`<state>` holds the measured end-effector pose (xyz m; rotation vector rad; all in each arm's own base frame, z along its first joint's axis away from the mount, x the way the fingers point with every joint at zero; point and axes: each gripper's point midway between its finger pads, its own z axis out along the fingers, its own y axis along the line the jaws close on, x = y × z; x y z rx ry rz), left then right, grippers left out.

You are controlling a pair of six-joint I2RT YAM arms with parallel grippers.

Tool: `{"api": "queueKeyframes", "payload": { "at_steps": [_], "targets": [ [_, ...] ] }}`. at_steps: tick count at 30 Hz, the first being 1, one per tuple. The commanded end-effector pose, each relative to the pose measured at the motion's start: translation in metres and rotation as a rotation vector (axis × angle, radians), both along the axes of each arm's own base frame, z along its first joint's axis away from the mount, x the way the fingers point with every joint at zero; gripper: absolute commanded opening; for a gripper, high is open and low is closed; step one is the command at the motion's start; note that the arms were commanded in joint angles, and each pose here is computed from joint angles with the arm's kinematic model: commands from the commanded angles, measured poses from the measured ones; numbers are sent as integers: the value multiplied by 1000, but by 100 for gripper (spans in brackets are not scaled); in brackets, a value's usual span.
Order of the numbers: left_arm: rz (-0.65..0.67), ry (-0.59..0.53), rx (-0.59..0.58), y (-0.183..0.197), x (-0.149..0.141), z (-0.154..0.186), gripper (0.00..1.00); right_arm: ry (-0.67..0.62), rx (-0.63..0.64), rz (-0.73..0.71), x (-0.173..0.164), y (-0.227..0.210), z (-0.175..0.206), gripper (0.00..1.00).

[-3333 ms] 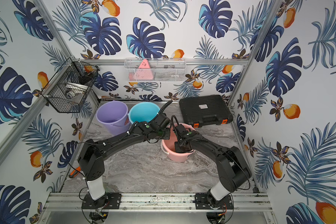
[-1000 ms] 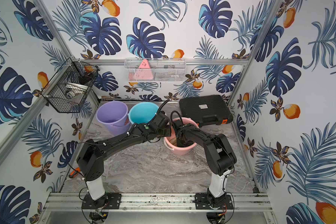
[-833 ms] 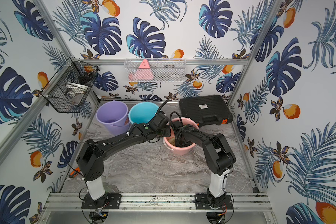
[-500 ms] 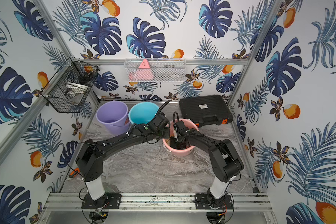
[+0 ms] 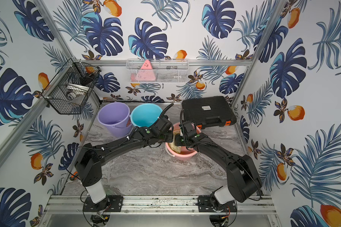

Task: Wipe the inside of the bucket with a cloth
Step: Wipe the dirt from the inside of the bucket.

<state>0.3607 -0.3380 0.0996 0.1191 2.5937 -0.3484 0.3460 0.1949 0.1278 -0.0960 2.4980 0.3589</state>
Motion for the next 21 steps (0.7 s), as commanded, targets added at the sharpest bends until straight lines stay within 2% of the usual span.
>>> {"api": "queueKeyframes", "payload": {
  "at_steps": [1,8,14,18,21],
  "targets": [
    [-164,126,40,-6,-46,-4,0,-232,-46,-161,42,-21,45,0],
    [-183,150,81,-13,-63,-10,0,-328,-26,-152,48,-20,77,0],
    [-171,170,94,-19,-67,-24,0,-371,50,-53,40,-4,98,0],
    [-140,172,140,-16,-60,-29,0,-374,60,1,32,2,100,0],
    [-140,161,123,-21,-58,-25,0,-346,3,-46,36,-8,92,0]
  ]
}}
